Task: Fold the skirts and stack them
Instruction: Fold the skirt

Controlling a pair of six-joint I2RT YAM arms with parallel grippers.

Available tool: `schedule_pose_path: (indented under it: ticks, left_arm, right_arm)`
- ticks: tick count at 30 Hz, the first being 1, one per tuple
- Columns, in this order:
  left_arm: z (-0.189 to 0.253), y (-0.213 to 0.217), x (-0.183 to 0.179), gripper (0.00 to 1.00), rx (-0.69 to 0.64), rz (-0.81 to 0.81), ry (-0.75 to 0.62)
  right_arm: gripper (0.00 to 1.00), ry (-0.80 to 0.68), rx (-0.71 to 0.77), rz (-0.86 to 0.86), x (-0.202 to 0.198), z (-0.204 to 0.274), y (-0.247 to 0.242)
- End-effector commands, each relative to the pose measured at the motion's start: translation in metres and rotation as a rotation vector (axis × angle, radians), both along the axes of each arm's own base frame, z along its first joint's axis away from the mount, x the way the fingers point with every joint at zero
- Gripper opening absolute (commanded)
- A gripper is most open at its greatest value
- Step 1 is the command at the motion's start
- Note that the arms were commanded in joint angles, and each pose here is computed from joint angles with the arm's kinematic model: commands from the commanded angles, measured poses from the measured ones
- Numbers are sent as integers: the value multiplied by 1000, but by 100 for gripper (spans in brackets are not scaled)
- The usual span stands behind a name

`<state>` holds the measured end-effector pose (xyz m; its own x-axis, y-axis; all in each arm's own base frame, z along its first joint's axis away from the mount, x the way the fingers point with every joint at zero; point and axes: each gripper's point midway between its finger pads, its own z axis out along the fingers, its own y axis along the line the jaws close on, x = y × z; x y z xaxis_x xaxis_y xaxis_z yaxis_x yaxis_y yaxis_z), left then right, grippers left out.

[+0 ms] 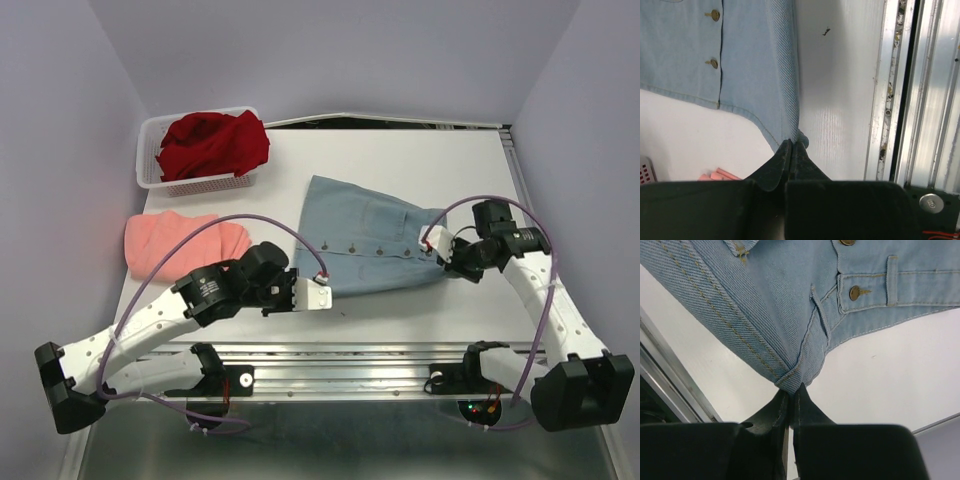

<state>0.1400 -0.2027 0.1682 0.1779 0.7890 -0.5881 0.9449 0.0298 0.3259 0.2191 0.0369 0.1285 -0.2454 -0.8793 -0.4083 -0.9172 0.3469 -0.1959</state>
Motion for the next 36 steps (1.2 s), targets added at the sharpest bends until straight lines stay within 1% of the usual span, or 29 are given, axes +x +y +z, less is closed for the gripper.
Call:
schedule_pose_path:
  ticks: [1,2,4,5,7,8,10,12,13,16,17,18,20,21,25,29,32,35,36]
  left_arm:
    - [37,5,-9,0,-50,-26,2]
    - [53,4,-5,0,-75,-12,-11]
    - [72,2,-2,0,-111,0,-20]
    - [93,-2,1,0,-156,8,-36]
    - [107,-4,8,0,-177,42,-37]
    - [122,-9,17,0,-214,67,-59]
    - [133,-8,33,0,-232,132,-81]
    - [140,-14,52,0,-251,180,-116]
    - [140,-11,65,0,-243,219,-140]
    - [133,-12,98,0,-233,283,-189]
    - [129,-9,115,0,-227,320,-191]
    - [127,-9,123,0,-229,330,-192]
    - [122,-6,137,0,-214,347,-197]
    - [118,-4,151,0,-208,372,-207]
    - [104,-2,181,0,-182,405,-211]
    - [91,-4,210,0,-154,416,-209]
    - [79,-8,223,0,-137,410,-204]
    - [59,-19,243,0,-123,411,-181]
    - [47,-24,254,0,-116,416,-173]
  right_arm:
    - [1,-64,-32,53,-15,27,-5]
    - [1,-48,-41,69,-24,25,-6]
    - [1,-63,-39,80,-33,30,-7]
    - [1,-70,-37,93,-36,32,-6]
    - [1,-69,-18,99,-42,36,-3]
    - [1,-65,-6,85,-42,39,-2]
    - [1,-79,10,63,-33,47,1]
    - [1,-46,13,45,-18,45,2]
    - [1,-60,15,42,-9,53,3]
    - [1,-6,19,35,11,50,6]
    - [1,-28,17,36,22,59,6]
    - [1,2,12,39,28,55,7]
    - [1,12,-1,53,36,55,6]
    - [2,30,-6,56,41,54,6]
    - [6,48,-32,71,53,48,3]
    - [10,88,-78,91,69,32,-2]
    - [11,105,-83,89,81,22,-2]
    - [11,129,-77,86,100,4,1]
    - [12,157,-73,72,109,-10,-1]
